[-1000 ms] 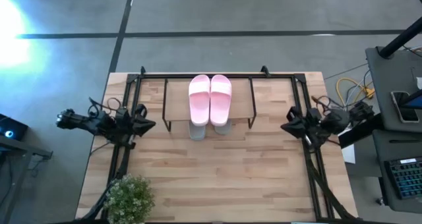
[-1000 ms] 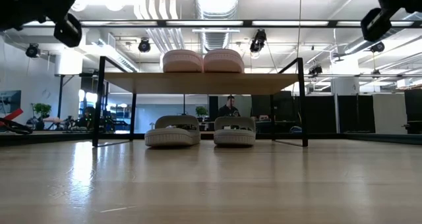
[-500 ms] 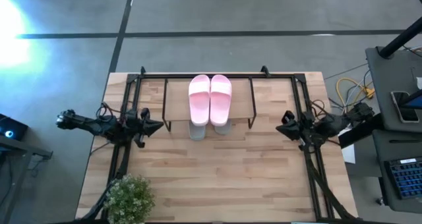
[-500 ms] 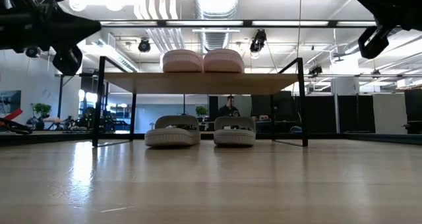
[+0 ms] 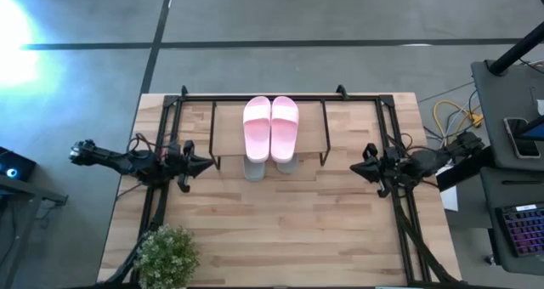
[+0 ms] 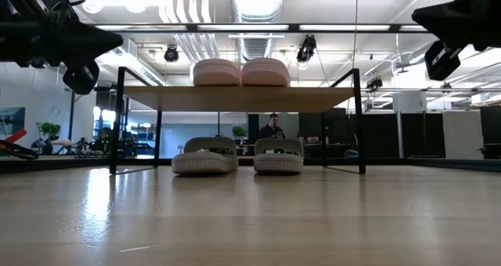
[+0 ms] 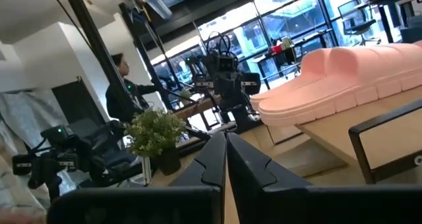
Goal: Pick and place slides into the shelf
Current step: Return to Home Position
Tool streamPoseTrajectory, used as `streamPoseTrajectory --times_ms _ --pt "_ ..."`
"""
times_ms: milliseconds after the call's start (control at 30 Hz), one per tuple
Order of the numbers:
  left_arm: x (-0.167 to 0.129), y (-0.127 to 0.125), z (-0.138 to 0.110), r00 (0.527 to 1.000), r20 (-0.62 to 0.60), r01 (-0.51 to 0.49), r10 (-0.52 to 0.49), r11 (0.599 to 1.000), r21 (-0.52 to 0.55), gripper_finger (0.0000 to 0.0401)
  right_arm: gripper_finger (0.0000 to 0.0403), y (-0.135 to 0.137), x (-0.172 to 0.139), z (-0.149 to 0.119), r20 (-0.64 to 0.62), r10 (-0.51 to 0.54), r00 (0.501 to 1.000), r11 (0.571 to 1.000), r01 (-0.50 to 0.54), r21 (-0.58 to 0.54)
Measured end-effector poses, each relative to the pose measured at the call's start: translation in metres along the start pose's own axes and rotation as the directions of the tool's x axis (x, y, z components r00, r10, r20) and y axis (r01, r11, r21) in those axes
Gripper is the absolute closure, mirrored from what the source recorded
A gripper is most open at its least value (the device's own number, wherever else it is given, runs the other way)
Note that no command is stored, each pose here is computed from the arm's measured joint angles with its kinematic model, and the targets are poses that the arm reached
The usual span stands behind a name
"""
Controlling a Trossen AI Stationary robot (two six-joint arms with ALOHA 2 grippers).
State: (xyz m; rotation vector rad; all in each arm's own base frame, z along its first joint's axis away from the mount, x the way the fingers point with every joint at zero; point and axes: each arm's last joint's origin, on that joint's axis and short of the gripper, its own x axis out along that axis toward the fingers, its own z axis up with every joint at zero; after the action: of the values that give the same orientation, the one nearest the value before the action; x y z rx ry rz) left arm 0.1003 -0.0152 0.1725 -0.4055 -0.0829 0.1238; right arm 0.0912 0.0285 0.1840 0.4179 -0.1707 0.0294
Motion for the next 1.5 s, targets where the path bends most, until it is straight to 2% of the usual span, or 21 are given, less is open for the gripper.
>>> streamPoseTrajectory --times_ms 700,1500 --pt "0.004 0.001 -0.008 0.997 -0.071 -0.027 0.030 0.999 0.034 0.0401 0.0394 0.000 0.000 0.000 -0.002 0.001 1.000 1.000 -0.001 -0.001" --pt "0.006 0.002 -0.011 0.994 -0.098 -0.037 0.042 0.998 0.048 0.0401 0.0394 0.000 0.000 0.000 -0.001 0.001 1.000 1.000 -0.001 0.000"
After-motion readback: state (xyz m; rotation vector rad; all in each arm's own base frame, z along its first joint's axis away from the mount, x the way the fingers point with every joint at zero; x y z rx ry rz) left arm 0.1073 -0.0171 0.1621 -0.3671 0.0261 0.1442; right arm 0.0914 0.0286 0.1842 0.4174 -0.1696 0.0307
